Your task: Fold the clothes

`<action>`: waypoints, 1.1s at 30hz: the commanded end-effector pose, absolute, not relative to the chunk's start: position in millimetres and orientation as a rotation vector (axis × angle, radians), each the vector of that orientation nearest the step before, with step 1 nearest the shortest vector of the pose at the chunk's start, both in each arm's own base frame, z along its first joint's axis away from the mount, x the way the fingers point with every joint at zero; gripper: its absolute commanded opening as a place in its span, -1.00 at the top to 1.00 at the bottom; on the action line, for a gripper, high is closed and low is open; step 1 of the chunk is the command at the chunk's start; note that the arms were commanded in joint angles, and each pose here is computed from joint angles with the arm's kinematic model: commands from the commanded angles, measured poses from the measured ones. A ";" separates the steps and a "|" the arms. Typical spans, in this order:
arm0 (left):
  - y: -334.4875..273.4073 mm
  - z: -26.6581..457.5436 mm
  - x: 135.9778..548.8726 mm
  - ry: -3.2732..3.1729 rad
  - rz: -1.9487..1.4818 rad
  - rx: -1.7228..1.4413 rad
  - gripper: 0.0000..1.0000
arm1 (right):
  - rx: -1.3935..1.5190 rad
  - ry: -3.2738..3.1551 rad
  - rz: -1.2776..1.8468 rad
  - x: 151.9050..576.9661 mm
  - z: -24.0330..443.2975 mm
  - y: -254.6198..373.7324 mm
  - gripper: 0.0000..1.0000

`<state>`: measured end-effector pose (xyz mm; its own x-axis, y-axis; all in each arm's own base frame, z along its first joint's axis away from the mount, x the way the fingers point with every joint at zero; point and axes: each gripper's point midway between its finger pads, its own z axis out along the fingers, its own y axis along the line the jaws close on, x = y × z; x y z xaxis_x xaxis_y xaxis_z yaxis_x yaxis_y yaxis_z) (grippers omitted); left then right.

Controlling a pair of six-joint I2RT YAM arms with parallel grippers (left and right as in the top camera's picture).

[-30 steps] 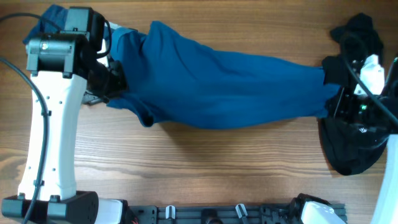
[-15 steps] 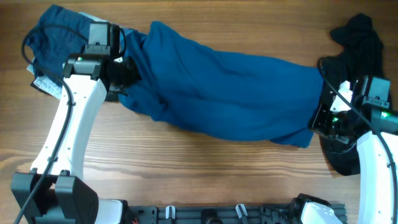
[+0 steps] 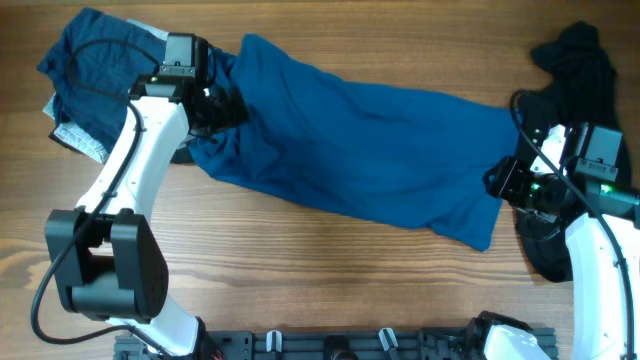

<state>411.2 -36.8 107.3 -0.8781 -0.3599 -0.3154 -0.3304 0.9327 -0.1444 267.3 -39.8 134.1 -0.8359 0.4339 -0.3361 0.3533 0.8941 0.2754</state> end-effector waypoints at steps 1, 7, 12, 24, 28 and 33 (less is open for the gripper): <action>-53.0 172.7 446.3 2.603 -0.227 -0.290 -0.99 | 0.541 2.559 0.262 287.5 170.7 -47.8 -0.38; -79.4 278.3 478.2 2.383 -0.327 -0.116 -0.99 | 0.322 2.516 0.358 327.8 218.6 -39.7 -0.41; -104.6 226.9 536.8 2.378 -0.260 0.041 -0.99 | 0.311 2.577 0.392 355.8 199.0 -45.8 -0.32; -115.0 51.0 610.4 2.422 -0.144 0.233 -0.98 | 0.393 2.636 0.263 344.7 188.7 -61.8 -0.33; -114.9 26.7 618.6 2.413 -0.134 0.227 -0.94 | 0.398 2.639 0.243 344.3 188.2 -64.3 -0.32; -107.9 43.3 637.6 2.319 -0.089 0.152 -0.05 | 0.406 2.649 0.248 342.1 183.6 -63.5 -0.32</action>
